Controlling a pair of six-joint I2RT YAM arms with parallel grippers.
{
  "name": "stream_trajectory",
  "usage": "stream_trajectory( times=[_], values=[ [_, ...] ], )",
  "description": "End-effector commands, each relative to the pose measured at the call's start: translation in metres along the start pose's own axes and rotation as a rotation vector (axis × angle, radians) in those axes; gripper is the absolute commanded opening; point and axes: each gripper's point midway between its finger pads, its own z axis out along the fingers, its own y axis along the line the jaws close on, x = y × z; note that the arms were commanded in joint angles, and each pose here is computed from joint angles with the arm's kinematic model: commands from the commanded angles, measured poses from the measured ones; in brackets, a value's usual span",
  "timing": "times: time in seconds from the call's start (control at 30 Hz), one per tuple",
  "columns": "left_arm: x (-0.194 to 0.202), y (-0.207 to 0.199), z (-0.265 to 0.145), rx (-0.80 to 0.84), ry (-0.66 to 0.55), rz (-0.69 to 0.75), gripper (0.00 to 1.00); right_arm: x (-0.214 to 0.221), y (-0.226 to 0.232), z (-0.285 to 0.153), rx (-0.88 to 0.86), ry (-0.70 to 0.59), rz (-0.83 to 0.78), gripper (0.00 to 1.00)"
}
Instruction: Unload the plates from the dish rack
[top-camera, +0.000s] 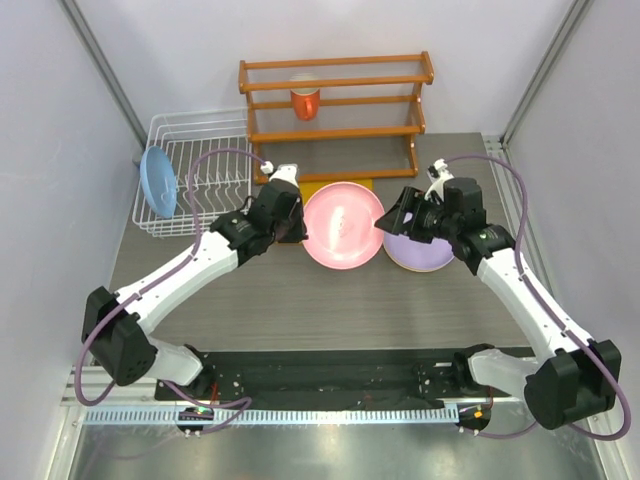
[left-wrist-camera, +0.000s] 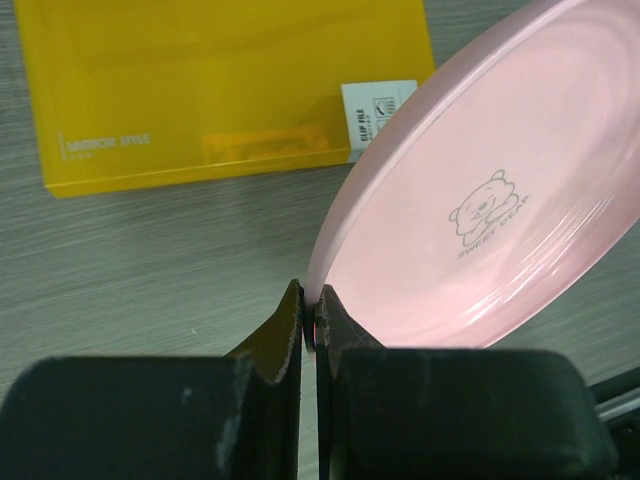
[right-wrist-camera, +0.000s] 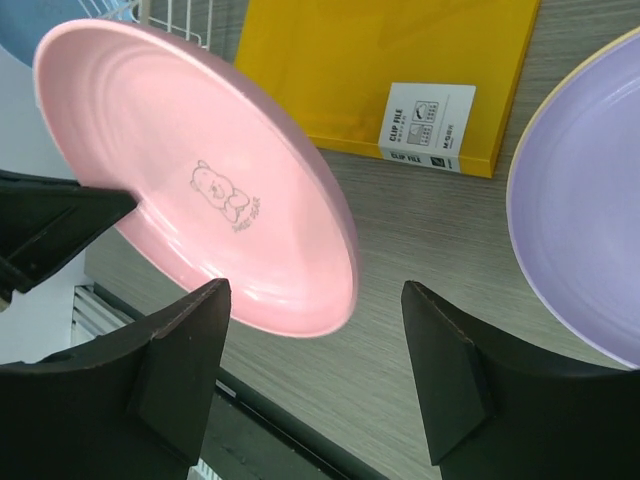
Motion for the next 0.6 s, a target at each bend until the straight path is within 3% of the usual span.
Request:
stream_trajectory(
  times=[0.0,0.07,0.27,0.37,0.4,0.43,0.53,0.57],
  values=[
    [-0.033,-0.040,-0.012,0.107,-0.099,-0.035,0.00,0.001,-0.008,0.011,0.024,-0.006,-0.006,0.69],
    [-0.028,-0.046,-0.010,0.118,-0.089,-0.025,0.00,0.005,-0.012,0.014,0.033,0.006,-0.009,0.61],
    [-0.023,-0.050,-0.011,0.122,-0.086,-0.016,0.00,0.008,-0.022,0.017,0.071,0.009,-0.022,0.06],
    [-0.024,-0.039,-0.011,0.071,-0.101,-0.010,0.04,0.002,-0.024,0.014,0.096,-0.010,-0.035,0.01],
    [-0.025,-0.035,-0.010,0.049,-0.108,-0.001,0.10,0.002,-0.026,0.013,0.108,-0.008,-0.031,0.01],
    [-0.025,-0.032,-0.010,0.038,-0.112,0.004,0.26,0.000,-0.026,0.012,0.113,-0.015,-0.033,0.01],
    [-0.026,-0.020,-0.010,-0.021,-0.121,0.041,0.58,-0.008,-0.036,0.010,0.164,-0.040,-0.023,0.01],
    [-0.025,-0.015,-0.010,-0.042,-0.119,0.053,0.62,-0.010,-0.042,0.010,0.181,-0.044,-0.014,0.01]
  ],
)
